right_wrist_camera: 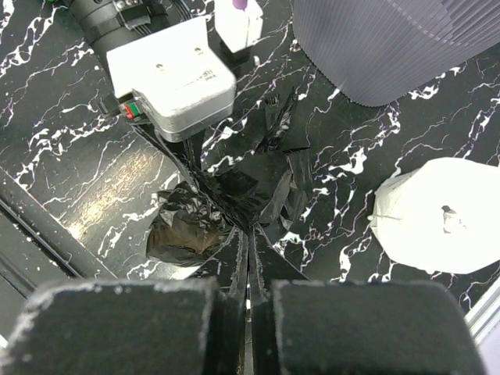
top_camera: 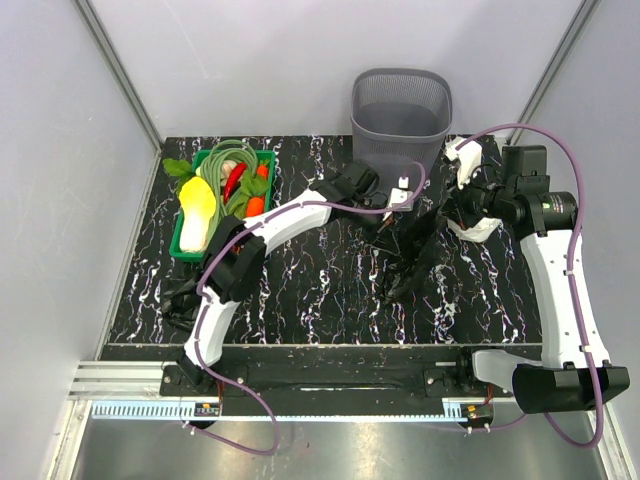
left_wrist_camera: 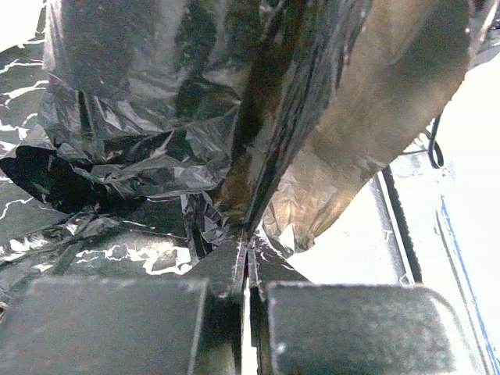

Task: Put the trash bags into the trash bin

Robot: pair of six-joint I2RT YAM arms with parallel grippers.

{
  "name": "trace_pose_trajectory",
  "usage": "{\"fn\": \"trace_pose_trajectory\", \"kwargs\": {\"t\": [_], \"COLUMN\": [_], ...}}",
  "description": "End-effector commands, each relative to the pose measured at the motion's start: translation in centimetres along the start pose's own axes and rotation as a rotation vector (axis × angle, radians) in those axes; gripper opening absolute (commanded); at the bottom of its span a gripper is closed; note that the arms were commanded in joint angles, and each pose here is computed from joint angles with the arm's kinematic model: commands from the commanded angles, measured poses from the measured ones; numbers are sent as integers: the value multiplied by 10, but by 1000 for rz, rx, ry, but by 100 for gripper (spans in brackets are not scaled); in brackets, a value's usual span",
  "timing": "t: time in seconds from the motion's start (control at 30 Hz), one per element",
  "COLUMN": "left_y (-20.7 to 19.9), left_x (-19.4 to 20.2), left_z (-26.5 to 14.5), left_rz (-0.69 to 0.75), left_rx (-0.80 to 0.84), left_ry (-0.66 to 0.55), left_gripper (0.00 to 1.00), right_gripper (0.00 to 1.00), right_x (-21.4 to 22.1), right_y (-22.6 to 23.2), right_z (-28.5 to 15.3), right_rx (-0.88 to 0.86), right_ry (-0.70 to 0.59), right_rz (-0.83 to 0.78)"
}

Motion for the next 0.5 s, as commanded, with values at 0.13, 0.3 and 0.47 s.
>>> {"fn": "trace_pose_trajectory", "kwargs": {"t": [0.13, 0.3, 0.47], "left_y": [-41, -40, -35], "left_x": [-37, -51, -76], "left_z": [-39, -59, -75], "left_rz": [124, 81, 17], "left_rx": [50, -55, -173], "left_ry": [-38, -53, -106], "left_gripper": [0, 0, 0], "right_gripper": [0, 7, 41], "right_x": [11, 22, 18], "right_y": [-5, -9, 0], "right_z": [3, 14, 28], "right_rx": [51, 73, -36], "right_ry": [28, 47, 10], "right_rz": [-12, 22, 100]}}
Point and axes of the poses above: each gripper's point midway between its finger pads, its own z axis out along the fingers, its own y axis along the line the jaws close on, x = y × z, the point moved 4 cm from there along -z, back along the fingers, and after that the axes turned 9 degrees about -z, right-handed, at the moved point
